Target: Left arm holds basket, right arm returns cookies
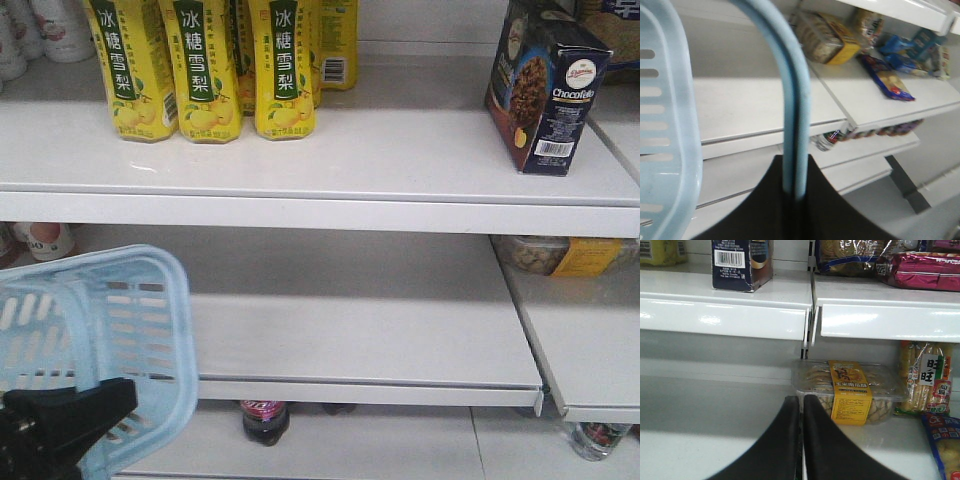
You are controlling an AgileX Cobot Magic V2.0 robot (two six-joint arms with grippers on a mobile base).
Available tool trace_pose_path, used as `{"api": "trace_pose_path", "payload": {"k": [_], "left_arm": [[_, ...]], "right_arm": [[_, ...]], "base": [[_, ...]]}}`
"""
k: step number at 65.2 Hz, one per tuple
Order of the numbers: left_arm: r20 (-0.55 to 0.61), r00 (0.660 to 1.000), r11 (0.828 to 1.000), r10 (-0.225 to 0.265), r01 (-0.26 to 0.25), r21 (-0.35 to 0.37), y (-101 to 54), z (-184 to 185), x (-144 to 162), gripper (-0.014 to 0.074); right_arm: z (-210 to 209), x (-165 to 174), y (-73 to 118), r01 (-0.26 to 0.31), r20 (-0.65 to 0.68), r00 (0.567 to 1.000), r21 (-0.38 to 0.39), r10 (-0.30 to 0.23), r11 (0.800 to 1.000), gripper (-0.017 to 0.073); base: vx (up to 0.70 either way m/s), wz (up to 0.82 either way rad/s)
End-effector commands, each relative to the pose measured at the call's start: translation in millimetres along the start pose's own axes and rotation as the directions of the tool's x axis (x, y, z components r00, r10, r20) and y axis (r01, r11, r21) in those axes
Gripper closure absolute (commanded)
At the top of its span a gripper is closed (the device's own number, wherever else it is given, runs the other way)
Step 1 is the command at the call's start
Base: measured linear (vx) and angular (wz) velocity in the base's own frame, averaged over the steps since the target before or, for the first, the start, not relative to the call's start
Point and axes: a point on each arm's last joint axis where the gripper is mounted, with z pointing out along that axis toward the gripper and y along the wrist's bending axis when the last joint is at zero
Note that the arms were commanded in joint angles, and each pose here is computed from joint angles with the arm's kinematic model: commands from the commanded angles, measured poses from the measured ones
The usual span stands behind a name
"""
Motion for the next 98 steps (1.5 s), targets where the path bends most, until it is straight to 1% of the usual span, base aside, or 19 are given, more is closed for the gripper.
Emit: {"api": "trace_pose_path", "payload": {"k": [1, 6, 9, 14, 17, 23, 26, 30, 38, 43, 47, 50, 56, 63, 68, 77, 81, 86, 98], "left_arm": [[0.158, 0.987, 0.997, 0.03, -0.018, -0.076, 8.5, -12, -4, 0.0599], [0.215, 0.972, 0.991, 0.091, -0.067, -0.115, 16.3, -18, 3, 0.0599], [0.239, 0.964, 0.987, 0.116, -0.086, -0.133, 21.0, -19, 8, 0.0599], [0.3, 0.935, 0.974, 0.188, -0.139, -0.177, 29.4, -21, 14, 0.0599], [0.329, 0.922, 0.968, 0.206, -0.143, -0.207, 34.8, -22, 17, 0.0599], [0.376, 0.902, 0.955, 0.214, -0.113, -0.273, 46.8, -26, 25, 0.0599], [0.386, 0.891, 0.943, 0.238, -0.117, -0.311, 51.6, -29, 29, 0.0599], [0.382, 0.876, 0.919, 0.296, -0.152, -0.364, 56.4, -32, 33, 0.0599], [0.369, 0.852, 0.887, 0.371, -0.208, -0.413, 61.9, -35, 44, 0.0599], [0.361, 0.851, 0.88, 0.382, -0.215, -0.425, 62.5, -36, 46, 0.0599], [0.372, 0.838, 0.868, 0.399, -0.213, -0.449, 63.0, -39, 46, 0.0599], [0.384, 0.832, 0.861, 0.401, -0.198, -0.469, 63.8, -42, 46, 0.0599], [0.403, 0.819, 0.836, 0.409, -0.158, -0.526, 66.3, -50, 47, 0.0599], [0.412, 0.813, 0.813, 0.412, -0.123, -0.569, 67.5, -56, 52, 0.0599], [0.417, 0.809, 0.803, 0.415, -0.11, -0.586, 67.4, -60, 55, 0.0599], [0.399, 0.794, 0.779, 0.458, -0.142, -0.611, 66.5, -63, 58, 0.0599], [0.4, 0.793, 0.778, 0.46, -0.143, -0.611, 66.4, -63, 57, 0.0599], [0.403, 0.792, 0.783, 0.459, -0.146, -0.604, 65.9, -63, 57, 0.0599], [0.411, 0.786, 0.815, 0.462, -0.194, -0.545, 61.8, -61, 57, 0.0599]], "right_arm": [[0, -9, 0.7, -0.015, 0.022, 1.0, -0.012, 0.015, 1.0, 0.057], [0, -9, 0.7, -0.015, 0.022, 1.0, -0.012, 0.015, 1.0, 0.057], [0, -9, 0.7, -0.015, 0.022, 1.0, -0.012, 0.015, 1.0, 0.057], [0, -9, 0.7, -0.015, 0.022, 1.0, -0.012, 0.015, 1.0, 0.057], [0, -9, 0.7, -0.015, 0.022, 1.0, -0.012, 0.015, 1.0, 0.057], [0, -9, 0.7, -0.015, 0.022, 1.0, -0.012, 0.015, 1.0, 0.057], [0, -9, 0.7, -0.015, 0.022, 1.0, -0.012, 0.015, 1.0, 0.057], [0, -9, 0.7, -0.015, 0.022, 1.0, -0.012, 0.015, 1.0, 0.057], [0, -9, 0.7, -0.015, 0.022, 1.0, -0.012, 0.015, 1.0, 0.057], [0, -9, 0.7, -0.015, 0.022, 1.0, -0.012, 0.015, 1.0, 0.057], [0, -9, 0.7, -0.015, 0.022, 1.0, -0.012, 0.015, 1.0, 0.057], [0, -9, 0.7, -0.015, 0.022, 1.0, -0.012, 0.015, 1.0, 0.057], [0, -9, 0.7, -0.015, 0.022, 1.0, -0.012, 0.015, 1.0, 0.057], [0, -9, 0.7, -0.015, 0.022, 1.0, -0.012, 0.015, 1.0, 0.057], [0, -9, 0.7, -0.015, 0.022, 1.0, -0.012, 0.015, 1.0, 0.057], [0, -9, 0.7, -0.015, 0.022, 1.0, -0.012, 0.015, 1.0, 0.057], [0, -9, 0.7, -0.015, 0.022, 1.0, -0.012, 0.015, 1.0, 0.057], [0, -9, 0.7, -0.015, 0.022, 1.0, -0.012, 0.015, 1.0, 0.057], [0, -9, 0.7, -0.015, 0.022, 1.0, -0.012, 0.015, 1.0, 0.057]], "base": [[0.0, 0.0], [0.0, 0.0], [0.0, 0.0], [0.0, 0.0], [0.0, 0.0], [0.0, 0.0], [0.0, 0.0], [0.0, 0.0], [0.0, 0.0], [0.0, 0.0], [0.0, 0.0], [0.0, 0.0], [0.0, 0.0], [0.0, 0.0], [0.0, 0.0], [0.0, 0.0], [0.0, 0.0], [0.0, 0.0], [0.0, 0.0]]}}
